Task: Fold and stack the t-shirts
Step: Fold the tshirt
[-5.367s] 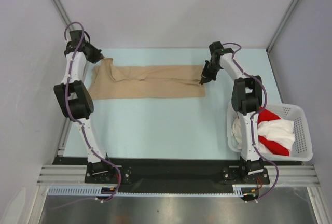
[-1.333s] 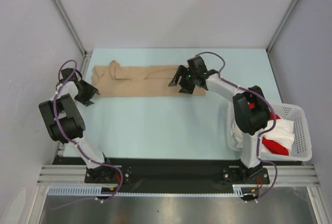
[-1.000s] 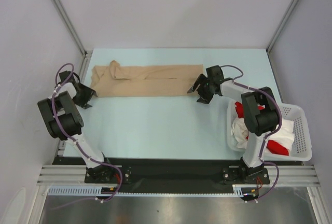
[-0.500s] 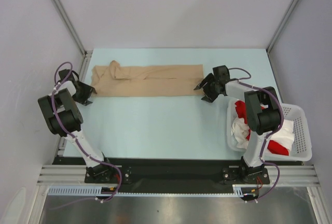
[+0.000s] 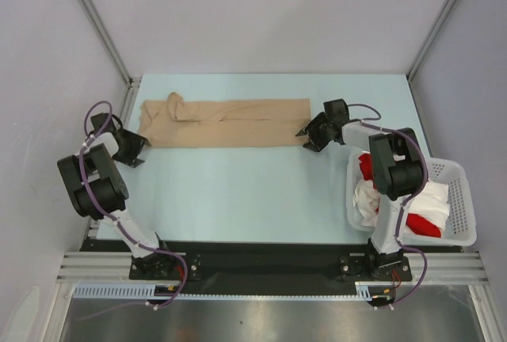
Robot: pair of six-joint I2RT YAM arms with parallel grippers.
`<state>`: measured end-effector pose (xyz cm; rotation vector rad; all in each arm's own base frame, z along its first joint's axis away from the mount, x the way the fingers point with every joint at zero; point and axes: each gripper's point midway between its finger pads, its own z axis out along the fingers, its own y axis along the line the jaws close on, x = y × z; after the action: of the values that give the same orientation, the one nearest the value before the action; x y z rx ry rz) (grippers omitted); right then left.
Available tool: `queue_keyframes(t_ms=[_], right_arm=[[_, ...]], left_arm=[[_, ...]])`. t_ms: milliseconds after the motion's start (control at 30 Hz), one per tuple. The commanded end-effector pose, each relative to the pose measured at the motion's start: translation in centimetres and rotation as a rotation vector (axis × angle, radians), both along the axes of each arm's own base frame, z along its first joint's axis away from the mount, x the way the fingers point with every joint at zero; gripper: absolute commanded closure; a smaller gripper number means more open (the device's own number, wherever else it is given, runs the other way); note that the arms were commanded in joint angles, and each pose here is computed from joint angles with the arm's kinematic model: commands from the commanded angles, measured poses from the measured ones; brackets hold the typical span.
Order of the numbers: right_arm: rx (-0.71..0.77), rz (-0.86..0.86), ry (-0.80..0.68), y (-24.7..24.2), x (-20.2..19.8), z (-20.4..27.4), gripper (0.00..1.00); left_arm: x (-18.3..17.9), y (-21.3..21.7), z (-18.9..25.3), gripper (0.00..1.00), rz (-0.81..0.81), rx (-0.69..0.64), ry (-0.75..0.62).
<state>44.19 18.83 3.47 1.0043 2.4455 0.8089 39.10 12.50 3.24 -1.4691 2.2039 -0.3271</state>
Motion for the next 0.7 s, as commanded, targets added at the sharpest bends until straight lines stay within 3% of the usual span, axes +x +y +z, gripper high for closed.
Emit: queue_keyframes(t_ms=[0, 267, 400, 667], right_arm=[[-0.014, -0.020, 0.006, -0.5, 0.8, -0.7, 0.44], [-0.016, -0.009, 0.036, -0.5, 0.8, -1.6, 0.46], [-0.013, -0.017, 0.050, -0.6, 0.7, -1.9, 0.47], [-0.013, -0.032, 0.068, -0.9, 1.0, -2.2, 0.58]], left_arm=[[0.2, 0.2, 3.5, 0.36, -0.002, 0.041, -0.102], [3.2, 0.9, 3.7, 0.32, 0.025, -0.002, -0.149], [2.6, 1.8, 1.4, 0.32, 0.071, -0.010, -0.015], [2.6, 2.5, -0.2, 0.46, 0.095, -0.008, 0.049]])
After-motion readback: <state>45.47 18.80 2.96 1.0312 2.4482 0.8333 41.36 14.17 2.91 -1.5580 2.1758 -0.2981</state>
